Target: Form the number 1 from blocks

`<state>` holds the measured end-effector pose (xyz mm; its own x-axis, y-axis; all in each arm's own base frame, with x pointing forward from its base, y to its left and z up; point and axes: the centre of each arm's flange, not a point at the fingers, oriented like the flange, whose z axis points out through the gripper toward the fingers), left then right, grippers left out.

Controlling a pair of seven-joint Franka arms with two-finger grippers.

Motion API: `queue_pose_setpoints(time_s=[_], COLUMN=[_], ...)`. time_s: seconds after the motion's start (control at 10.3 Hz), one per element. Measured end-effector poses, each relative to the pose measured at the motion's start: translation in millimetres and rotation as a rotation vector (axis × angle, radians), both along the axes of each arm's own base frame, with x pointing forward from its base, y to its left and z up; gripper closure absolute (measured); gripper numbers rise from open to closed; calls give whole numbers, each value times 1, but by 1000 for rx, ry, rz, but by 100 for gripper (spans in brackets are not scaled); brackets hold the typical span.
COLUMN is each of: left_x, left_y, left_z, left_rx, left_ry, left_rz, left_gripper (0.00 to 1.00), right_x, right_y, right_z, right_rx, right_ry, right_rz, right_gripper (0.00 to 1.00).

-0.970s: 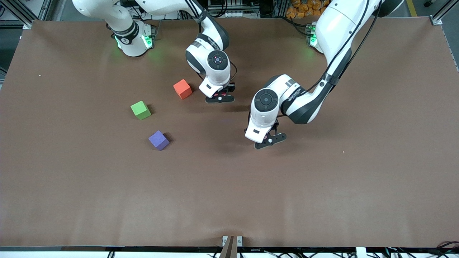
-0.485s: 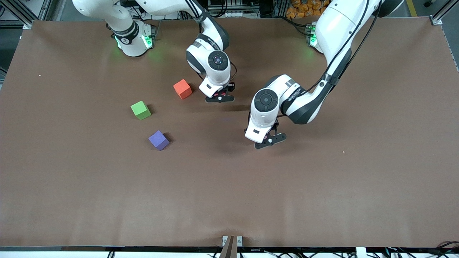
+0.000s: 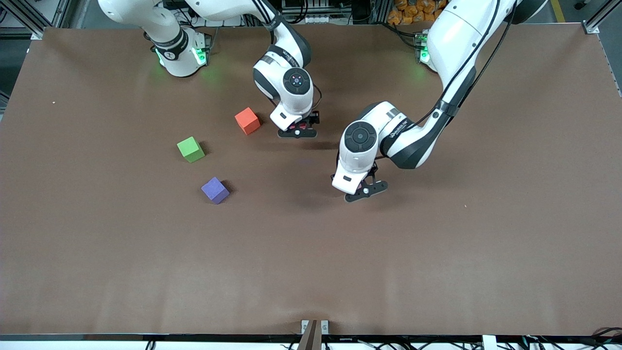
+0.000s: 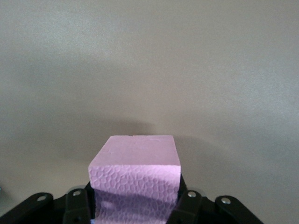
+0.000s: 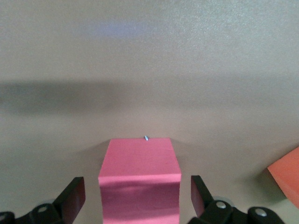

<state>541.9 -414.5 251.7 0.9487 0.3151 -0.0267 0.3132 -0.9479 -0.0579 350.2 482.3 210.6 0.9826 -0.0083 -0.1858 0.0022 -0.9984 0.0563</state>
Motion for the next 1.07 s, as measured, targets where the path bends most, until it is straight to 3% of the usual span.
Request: queue_pose_setpoints(time_s=[0.19,0.58,0.78,1.07], left_x=[-1,-2,-6,-38], left_y=[0,-1,-6,-46], left_z=[-1,-2,-3,5], left_rx=[1,2,-1,-40], left_ry=[2,4,10,23], left_rz=[-2,-6,-43,-133], left_gripper=[41,41,41,41], right_x=[11,81,127,206], right_y=[6,-20,-78,-217], right_z=[22,139,170,178], right_rx=[-27,-36,-41,18], right_ry=[20,-7,-9,69], right_rz=[5,-67,-82,112], right_gripper=[0,0,0,0])
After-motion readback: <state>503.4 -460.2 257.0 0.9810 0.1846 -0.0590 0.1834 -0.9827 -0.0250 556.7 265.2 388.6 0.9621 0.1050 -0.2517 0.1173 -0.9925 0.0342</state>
